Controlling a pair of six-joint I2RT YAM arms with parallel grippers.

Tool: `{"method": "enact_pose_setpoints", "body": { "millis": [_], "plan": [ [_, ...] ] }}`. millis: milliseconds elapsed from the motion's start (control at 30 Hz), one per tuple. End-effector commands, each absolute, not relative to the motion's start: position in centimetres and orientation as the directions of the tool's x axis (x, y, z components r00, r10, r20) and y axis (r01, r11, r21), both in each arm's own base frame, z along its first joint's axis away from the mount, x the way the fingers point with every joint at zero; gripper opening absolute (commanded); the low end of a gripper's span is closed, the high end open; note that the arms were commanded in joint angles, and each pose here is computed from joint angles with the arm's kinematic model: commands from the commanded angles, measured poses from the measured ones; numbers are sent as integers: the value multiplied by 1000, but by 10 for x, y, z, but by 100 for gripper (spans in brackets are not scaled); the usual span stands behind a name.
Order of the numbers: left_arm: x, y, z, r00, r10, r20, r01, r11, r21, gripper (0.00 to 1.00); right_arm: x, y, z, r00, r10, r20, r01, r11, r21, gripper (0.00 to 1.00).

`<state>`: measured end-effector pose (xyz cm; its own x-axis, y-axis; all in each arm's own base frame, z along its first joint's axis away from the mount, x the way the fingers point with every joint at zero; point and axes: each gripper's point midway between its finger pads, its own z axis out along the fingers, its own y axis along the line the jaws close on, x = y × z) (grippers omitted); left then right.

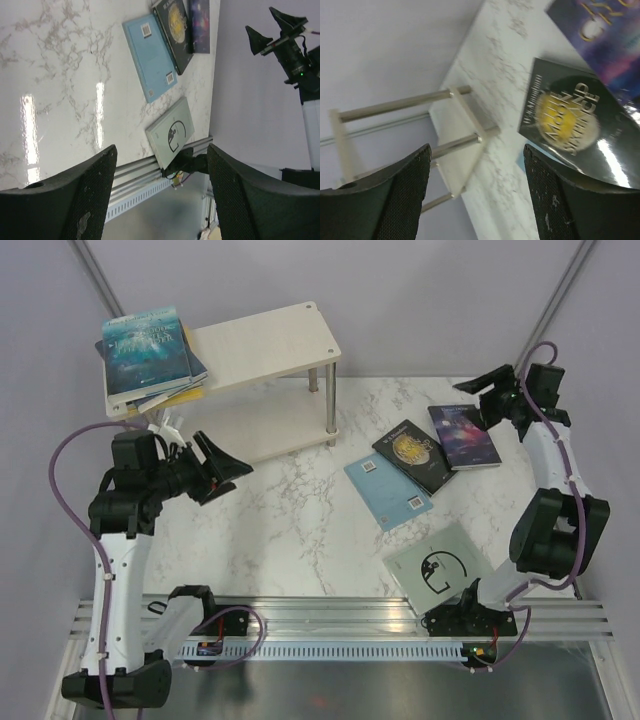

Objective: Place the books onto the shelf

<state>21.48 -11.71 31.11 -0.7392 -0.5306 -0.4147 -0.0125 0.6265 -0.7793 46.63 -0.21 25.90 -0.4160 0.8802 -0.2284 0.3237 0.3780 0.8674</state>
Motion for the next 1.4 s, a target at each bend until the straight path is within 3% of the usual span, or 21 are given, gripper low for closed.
{"method": "enact_pose_setpoints", "body": {
  "millis": [0,133,333,500,867,967,1100,1367],
  "plan": [
    [215,-130,303,-751,-541,-378,5,568,-823,76,434,11,188,-583,778,-233,419,533,735,78],
    [211,-150,276,-799,-497,-338,-5,569,-823,76,429,14,133,-654,727,-209,472,609,637,76],
    [205,-174,249,-856,-413,-311,3,598,-802,77,482,-11,99,-619,745,-249,521,627,579,72],
    [196,-187,222,-896,-358,-264,-15,618,-786,77,520,-58,80,-461,862,-214,638,489,595,69],
    [173,-183,191,-913,-350,-209,-64,629,-775,77,579,-146,103,-254,863,-437,728,468,501,67],
    [170,-182,186,-916,-350,-198,-75,634,-770,77,580,-161,88,-269,838,-475,778,480,406,67],
    [171,-181,180,-917,-349,-192,-85,644,-760,77,562,-158,38,-361,827,-431,817,503,281,66],
    [182,-182,165,-923,-342,-179,-105,669,-736,77,539,-99,-21,-557,774,-300,751,624,216,66]
  ]
}}
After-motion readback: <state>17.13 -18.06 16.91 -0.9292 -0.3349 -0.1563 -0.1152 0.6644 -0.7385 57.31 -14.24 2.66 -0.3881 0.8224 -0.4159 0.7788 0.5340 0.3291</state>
